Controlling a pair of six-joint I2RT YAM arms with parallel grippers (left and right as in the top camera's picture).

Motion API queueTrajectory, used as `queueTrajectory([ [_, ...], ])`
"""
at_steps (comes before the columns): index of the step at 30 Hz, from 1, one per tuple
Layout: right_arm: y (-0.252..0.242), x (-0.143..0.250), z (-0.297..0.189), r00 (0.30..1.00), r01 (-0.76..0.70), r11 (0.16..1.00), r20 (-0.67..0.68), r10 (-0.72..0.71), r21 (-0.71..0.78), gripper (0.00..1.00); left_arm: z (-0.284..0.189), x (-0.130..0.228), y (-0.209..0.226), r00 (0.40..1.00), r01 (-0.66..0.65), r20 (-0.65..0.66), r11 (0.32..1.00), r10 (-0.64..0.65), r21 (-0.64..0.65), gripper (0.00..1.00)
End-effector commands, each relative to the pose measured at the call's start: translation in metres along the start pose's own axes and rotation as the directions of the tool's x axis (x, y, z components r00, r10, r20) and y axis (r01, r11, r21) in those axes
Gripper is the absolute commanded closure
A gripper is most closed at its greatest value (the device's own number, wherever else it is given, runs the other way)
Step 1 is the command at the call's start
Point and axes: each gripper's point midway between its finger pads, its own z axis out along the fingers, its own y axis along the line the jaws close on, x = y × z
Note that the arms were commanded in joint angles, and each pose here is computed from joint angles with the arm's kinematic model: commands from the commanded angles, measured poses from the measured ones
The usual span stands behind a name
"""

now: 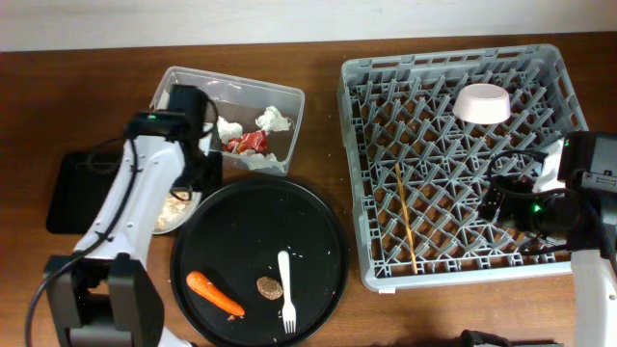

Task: Sort waste into correct bins and load items into the dishwasher rack
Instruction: 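Tip the plate over the black tray to dump rice and shells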

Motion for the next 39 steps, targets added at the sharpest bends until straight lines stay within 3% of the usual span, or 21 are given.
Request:
queueTrajectory([
  [1,-0.002,0.001,0.001,1.0,-0.001,1.0,-0.008,0.001,0.003,0.01,-0.005,-0.016,0.013,0.998,0.014,0.057,0.999,-0.016,0.032,1.0],
  [8,-0.005,0.001,0.001,1.0,-0.001,1.0,-0.005,0.001,0.018,0.01,-0.008,-0.036,0.018,0.987,0.087,0.119,0.976,-0.113,0.201,1.0],
  [15,-0.005,0.001,0.001,1.0,-0.001,1.0,-0.005,0.001,0.022,0.01,-0.025,-0.046,0.035,0.96,0.14,0.143,0.857,-0.24,0.497,1.0],
  [21,-0.005,0.001,0.001,1.0,-0.001,1.0,-0.005,0.001,0.022,0.01,-0.051,-0.051,0.044,0.929,0.142,0.153,0.706,-0.337,0.694,1.0],
  [24,-0.005,0.001,0.001,1.0,-0.001,1.0,-0.005,0.001,0.022,0.01,-0.061,-0.051,0.069,0.898,0.156,0.165,0.647,-0.408,0.747,1.0],
  [31,-0.006,0.001,0.001,1.0,-0.001,1.0,-0.004,0.001,0.026,0.01,-0.108,-0.05,0.102,0.817,0.043,0.212,0.424,-0.535,0.904,1.0],
  [39,-0.006,0.001,0.001,1.0,-0.001,1.0,-0.005,0.001,0.026,0.01,-0.159,-0.035,0.134,0.729,-0.046,0.139,0.154,-0.67,0.987,1.0],
])
